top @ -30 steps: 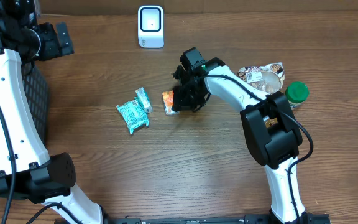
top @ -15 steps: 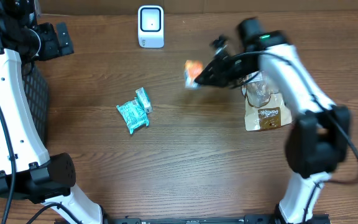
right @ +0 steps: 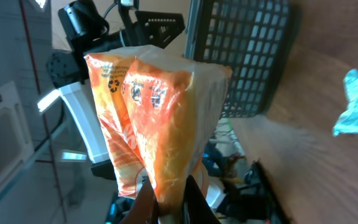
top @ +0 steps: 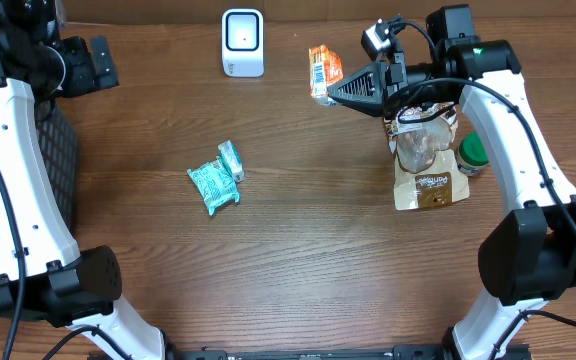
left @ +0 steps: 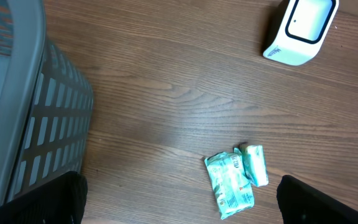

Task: Scan the item barcode
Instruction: 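Lift the orange pack and swing it toward the scanner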

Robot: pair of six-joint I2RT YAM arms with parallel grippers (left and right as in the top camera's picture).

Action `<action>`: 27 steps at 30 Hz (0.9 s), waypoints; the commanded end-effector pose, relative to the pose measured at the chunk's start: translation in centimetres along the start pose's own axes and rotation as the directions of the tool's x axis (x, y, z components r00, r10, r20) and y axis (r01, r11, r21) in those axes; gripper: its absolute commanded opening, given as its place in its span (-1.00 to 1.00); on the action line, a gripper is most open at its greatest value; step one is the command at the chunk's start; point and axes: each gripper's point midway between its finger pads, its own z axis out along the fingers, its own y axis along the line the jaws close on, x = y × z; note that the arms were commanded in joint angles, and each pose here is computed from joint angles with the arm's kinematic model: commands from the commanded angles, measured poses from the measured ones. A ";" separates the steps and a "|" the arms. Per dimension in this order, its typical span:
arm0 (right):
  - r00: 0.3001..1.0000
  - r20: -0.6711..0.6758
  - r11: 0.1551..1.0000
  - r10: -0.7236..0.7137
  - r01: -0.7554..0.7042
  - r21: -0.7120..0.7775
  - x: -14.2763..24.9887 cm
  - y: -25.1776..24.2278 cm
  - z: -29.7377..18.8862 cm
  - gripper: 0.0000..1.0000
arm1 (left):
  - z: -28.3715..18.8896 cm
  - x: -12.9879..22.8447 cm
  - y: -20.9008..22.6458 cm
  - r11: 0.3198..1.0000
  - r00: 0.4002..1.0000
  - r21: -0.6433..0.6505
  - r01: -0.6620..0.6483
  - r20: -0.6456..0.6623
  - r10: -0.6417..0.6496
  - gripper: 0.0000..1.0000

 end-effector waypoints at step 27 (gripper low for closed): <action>0.964 0.002 0.964 -0.266 0.266 -0.006 5.0 10.3 -0.2 -0.92 | -0.8 -0.2 -0.3 1.000 1.000 0.013 -0.018 0.021 0.018 0.99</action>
